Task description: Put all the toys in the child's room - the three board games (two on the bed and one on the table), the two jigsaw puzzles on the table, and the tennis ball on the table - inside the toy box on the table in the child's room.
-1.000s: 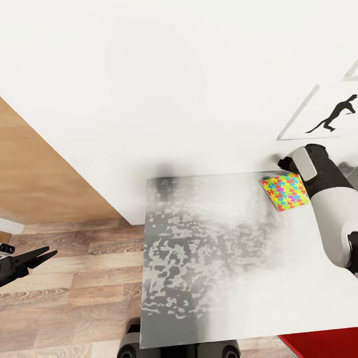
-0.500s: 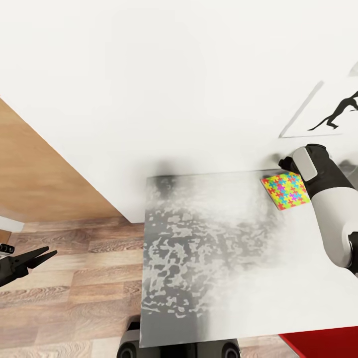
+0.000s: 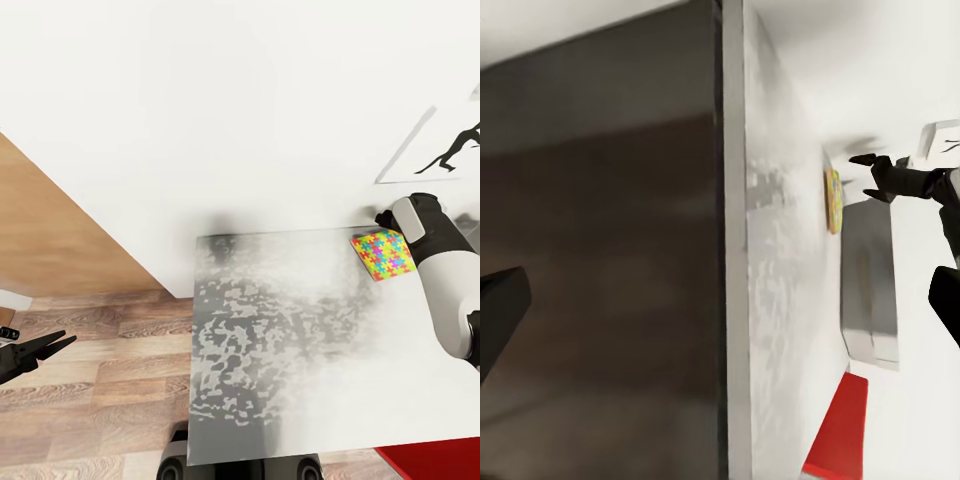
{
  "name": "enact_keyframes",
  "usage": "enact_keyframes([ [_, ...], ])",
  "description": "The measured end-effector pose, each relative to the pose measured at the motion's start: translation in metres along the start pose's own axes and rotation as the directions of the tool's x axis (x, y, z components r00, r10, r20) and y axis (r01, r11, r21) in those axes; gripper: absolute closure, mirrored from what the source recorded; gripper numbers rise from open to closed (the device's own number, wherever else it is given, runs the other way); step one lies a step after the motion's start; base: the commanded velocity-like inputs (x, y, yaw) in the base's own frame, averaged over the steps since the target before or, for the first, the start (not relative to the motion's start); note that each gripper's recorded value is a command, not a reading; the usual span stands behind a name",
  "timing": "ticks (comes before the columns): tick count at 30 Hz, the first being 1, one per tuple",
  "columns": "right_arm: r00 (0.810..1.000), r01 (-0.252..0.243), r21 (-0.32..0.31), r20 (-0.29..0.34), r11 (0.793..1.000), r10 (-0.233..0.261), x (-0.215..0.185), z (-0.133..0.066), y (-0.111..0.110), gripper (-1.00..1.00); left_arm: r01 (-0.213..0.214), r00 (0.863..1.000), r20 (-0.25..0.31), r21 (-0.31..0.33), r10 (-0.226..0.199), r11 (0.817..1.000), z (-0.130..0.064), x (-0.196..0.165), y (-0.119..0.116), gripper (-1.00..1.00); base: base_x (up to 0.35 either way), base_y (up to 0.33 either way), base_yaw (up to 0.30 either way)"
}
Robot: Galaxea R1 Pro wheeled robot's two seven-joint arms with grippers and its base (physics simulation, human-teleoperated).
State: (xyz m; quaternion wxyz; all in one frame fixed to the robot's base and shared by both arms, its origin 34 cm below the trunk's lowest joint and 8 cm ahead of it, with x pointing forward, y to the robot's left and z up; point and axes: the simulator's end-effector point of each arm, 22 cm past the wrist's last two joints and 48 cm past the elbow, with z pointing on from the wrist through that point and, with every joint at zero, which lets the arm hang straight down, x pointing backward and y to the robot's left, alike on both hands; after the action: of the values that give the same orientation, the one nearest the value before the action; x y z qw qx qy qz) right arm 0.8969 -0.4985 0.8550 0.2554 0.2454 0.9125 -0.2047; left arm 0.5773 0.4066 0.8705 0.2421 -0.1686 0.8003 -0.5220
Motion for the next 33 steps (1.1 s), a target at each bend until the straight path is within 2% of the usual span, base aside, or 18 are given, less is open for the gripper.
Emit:
enact_keyframes([
  [33,1.0,0.0,0.004,-0.001,1.0,0.0,-0.0007,0.0019,-0.0039,-1.0,0.002,1.0,0.0,-0.002,-0.002,1.0,-0.0002,0.0003,0.0011,-1.0,0.0,0.0,0.0],
])
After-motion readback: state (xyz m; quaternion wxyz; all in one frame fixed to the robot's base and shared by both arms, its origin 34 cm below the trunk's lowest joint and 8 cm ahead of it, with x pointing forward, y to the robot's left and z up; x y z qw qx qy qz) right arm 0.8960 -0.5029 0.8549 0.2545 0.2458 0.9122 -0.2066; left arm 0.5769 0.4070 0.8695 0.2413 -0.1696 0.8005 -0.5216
